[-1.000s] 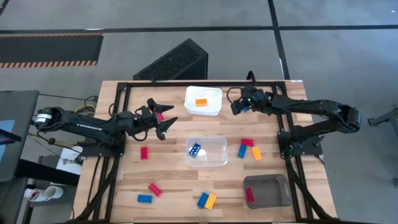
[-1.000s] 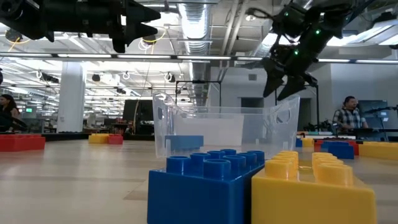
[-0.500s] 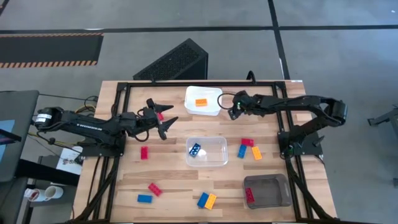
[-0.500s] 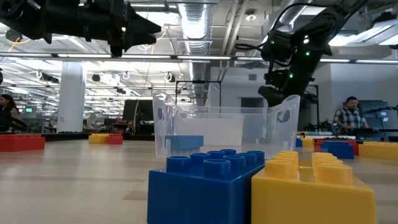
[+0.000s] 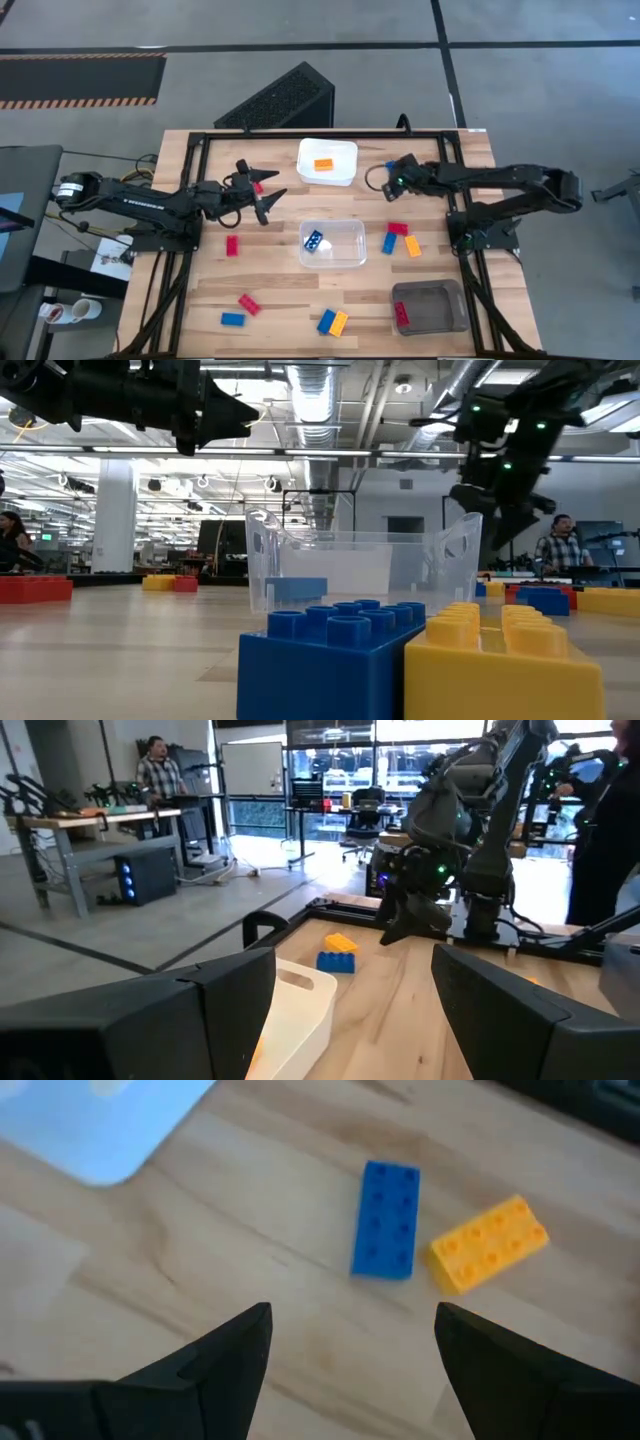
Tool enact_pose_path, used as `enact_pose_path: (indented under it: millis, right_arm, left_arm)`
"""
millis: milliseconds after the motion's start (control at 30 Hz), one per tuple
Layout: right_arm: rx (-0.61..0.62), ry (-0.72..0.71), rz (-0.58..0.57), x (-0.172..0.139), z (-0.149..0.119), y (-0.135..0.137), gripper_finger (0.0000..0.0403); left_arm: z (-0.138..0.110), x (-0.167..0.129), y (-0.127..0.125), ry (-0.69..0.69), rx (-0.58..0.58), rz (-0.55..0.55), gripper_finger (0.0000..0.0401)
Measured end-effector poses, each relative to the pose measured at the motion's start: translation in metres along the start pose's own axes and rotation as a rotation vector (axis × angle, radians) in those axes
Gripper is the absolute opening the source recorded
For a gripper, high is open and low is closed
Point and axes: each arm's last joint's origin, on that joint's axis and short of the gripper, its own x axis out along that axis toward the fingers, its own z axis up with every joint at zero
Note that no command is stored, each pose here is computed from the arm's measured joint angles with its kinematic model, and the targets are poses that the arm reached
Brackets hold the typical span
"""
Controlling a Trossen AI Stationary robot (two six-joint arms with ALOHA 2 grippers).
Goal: Sort & place blocks by color
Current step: Put the yellow game piece into the white bin
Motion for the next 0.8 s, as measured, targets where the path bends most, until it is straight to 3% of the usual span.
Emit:
enact_pose_path:
  millis: [133,367,667,800]
  right_arm:
    - [-0.06,0.062,0.101,-0.007,-0.025,-0.001,0.0302]
    - [-0.056,0.176,0.283,-0.034,-0.056,0.015,0.0302]
    - [0.024,0.371,0.172,-0.054,-0.097,0.012,0.0302]
    - [0.056,0.389,0.204,-0.062,-0.107,0.016,0.0302]
  left_arm:
    - [0.0,0.0,0.0,0.0,-0.006,-0.007,0.0258]
    - [0.001,0.0,0.0,-0.014,-0.015,-0.006,0.0258]
    - [0.002,0.0,0.0,-0.019,-0.039,-0.006,0.0258]
    - [0.002,0.0,0.0,-0.018,-0.047,-0.006,0.0258]
